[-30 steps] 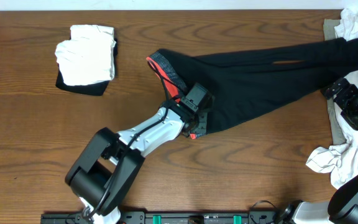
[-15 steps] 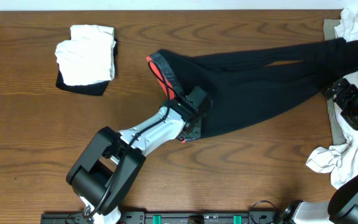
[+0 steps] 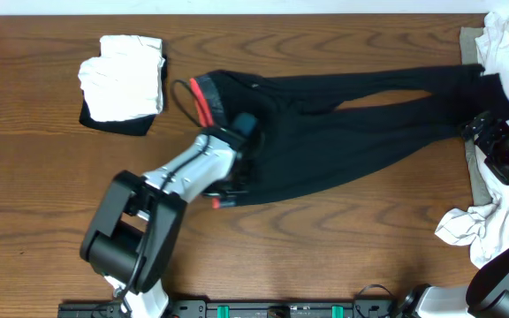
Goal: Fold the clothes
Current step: 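Drag the waistband left and down with the left gripper to flatten leggings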
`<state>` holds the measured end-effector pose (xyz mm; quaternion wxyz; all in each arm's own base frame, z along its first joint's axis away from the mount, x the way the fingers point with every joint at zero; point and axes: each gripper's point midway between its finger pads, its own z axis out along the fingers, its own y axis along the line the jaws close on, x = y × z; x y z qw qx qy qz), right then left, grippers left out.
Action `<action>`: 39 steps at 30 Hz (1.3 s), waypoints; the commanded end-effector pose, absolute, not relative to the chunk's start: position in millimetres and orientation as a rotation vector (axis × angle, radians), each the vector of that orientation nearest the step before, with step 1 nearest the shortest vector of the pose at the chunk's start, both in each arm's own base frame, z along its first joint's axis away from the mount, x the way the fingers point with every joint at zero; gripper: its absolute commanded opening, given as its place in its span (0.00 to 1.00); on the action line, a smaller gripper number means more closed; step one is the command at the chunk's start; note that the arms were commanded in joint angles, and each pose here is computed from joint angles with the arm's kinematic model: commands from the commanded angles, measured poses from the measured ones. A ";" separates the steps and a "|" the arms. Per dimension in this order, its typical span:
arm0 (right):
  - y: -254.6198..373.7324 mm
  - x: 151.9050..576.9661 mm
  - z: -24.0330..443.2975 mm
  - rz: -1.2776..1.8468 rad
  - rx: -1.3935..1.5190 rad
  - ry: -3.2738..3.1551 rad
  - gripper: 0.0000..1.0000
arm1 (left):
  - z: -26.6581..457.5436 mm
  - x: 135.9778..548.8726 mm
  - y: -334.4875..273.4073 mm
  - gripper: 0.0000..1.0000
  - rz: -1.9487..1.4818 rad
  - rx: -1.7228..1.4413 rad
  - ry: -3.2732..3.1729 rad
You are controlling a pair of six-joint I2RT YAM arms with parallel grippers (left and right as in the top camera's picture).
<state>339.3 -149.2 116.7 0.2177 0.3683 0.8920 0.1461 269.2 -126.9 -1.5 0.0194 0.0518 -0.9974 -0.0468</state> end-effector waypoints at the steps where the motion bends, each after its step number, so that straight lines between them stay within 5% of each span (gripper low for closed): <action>1: -147.6 341.7 122.4 0.408 0.998 2.461 0.99 | -8.6 262.6 -94.0 0.06 -0.248 0.205 -3.032; 16: -147.6 341.7 122.4 0.408 0.998 2.461 0.99 | 4.4 238.2 -45.0 0.06 -0.384 0.248 -2.879; 28: -147.6 341.7 122.4 0.408 0.998 2.461 0.99 | 72.7 275.9 -89.7 0.06 0.099 0.321 -3.198; 39: -147.6 341.7 122.4 0.408 0.998 2.461 0.99 | 37.8 267.1 -120.0 0.06 0.332 0.253 -3.079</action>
